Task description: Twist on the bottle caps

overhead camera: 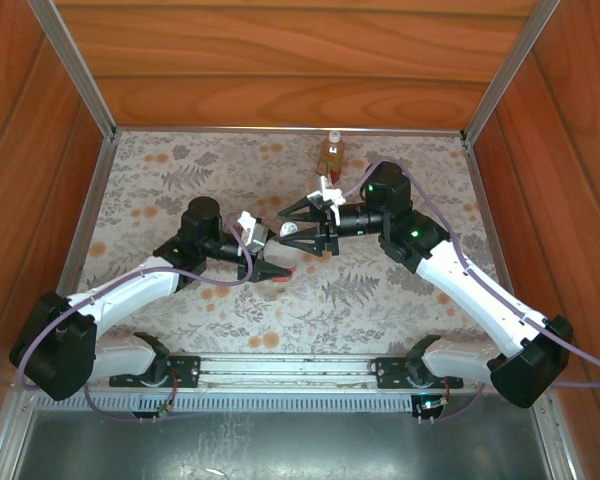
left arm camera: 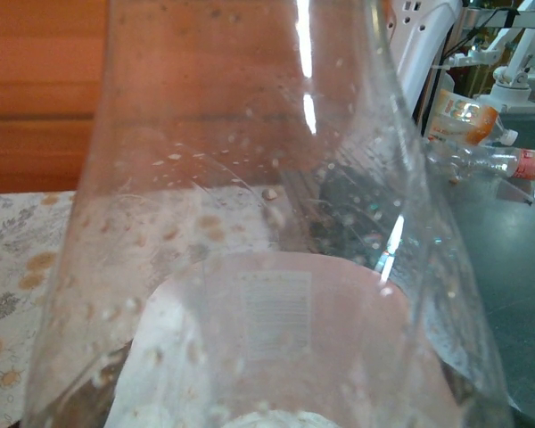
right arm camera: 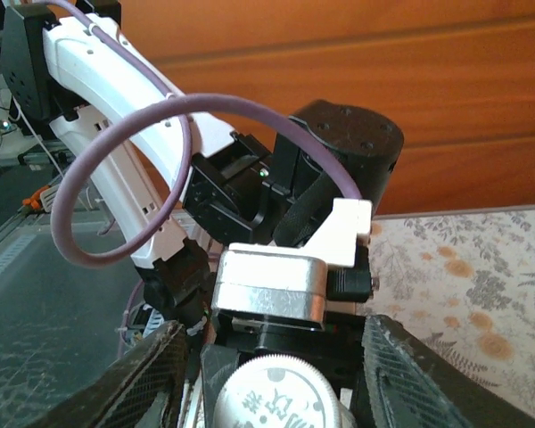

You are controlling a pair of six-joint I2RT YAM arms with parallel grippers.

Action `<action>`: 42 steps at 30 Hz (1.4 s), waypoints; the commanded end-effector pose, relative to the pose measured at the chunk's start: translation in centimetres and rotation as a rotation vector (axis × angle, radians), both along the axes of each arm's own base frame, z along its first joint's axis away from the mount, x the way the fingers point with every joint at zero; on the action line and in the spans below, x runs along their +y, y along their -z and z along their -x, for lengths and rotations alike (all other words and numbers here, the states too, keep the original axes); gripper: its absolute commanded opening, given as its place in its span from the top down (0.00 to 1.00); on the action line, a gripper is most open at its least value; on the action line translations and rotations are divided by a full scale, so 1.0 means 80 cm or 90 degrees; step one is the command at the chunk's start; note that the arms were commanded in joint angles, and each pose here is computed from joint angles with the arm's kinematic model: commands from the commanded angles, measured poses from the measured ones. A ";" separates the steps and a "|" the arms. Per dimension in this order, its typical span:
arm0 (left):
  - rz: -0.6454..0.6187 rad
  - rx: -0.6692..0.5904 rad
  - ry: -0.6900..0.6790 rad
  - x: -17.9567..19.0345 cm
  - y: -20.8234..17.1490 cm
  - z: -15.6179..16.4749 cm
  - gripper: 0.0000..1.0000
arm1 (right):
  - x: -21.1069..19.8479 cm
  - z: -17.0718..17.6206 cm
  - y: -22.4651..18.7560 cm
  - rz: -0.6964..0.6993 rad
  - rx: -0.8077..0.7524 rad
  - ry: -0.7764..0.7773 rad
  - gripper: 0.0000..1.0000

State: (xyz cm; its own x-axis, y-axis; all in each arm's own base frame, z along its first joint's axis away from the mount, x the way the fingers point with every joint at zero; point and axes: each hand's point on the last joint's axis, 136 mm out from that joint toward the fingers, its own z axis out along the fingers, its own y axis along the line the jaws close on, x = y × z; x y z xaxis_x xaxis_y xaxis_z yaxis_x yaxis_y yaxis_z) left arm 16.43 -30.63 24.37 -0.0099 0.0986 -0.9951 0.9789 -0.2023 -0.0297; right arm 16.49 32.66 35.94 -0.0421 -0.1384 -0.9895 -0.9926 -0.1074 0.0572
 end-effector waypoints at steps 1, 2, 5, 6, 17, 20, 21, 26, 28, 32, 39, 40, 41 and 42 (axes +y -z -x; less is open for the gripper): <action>0.021 -0.029 0.022 0.000 -0.014 0.002 0.45 | -0.002 0.001 -0.004 -0.011 0.005 -0.002 0.55; 0.021 -0.029 0.023 0.000 -0.015 0.002 0.45 | -0.002 0.001 -0.001 -0.007 0.009 -0.005 0.60; 0.022 -0.031 0.019 0.000 -0.016 0.002 0.45 | 0.000 0.000 0.005 0.004 0.019 -0.006 0.79; 0.022 -0.034 0.015 0.000 -0.016 0.001 0.45 | 0.000 -0.002 0.006 0.008 0.020 -0.001 0.83; -0.040 -0.148 -0.317 0.005 -0.004 -0.103 0.45 | -0.019 -0.140 0.028 0.016 0.072 0.411 1.00; -0.077 -0.208 -0.402 0.000 0.002 -0.126 0.45 | -0.046 -0.187 0.049 0.003 0.185 0.596 1.00; -0.091 -0.223 -0.429 -0.002 0.005 -0.132 0.45 | -0.051 -0.194 0.059 0.000 0.221 0.633 1.00; -0.113 -0.257 -0.503 -0.020 0.011 -0.152 0.45 | -0.062 -0.222 0.106 0.009 0.305 0.774 1.00; -0.114 -0.257 -0.490 -0.028 0.014 -0.149 0.45 | -0.062 -0.227 0.117 0.020 0.323 0.791 0.99; -0.118 -0.254 -0.479 -0.031 0.020 -0.144 0.45 | -0.063 -0.229 0.119 0.030 0.319 0.797 0.99; -0.104 -0.200 -0.418 -0.024 0.034 -0.124 0.44 | -0.052 -0.186 0.052 -0.014 0.169 0.633 0.51; -0.099 -0.186 -0.400 -0.023 0.036 -0.120 0.44 | -0.054 -0.178 0.042 -0.022 0.153 0.613 0.43; -0.095 -0.176 -0.386 -0.023 0.037 -0.115 0.44 | -0.059 -0.172 0.036 -0.027 0.144 0.601 0.37; -0.093 -0.173 -0.379 -0.022 0.037 -0.113 0.44 | -0.063 -0.167 0.032 -0.029 0.135 0.590 0.33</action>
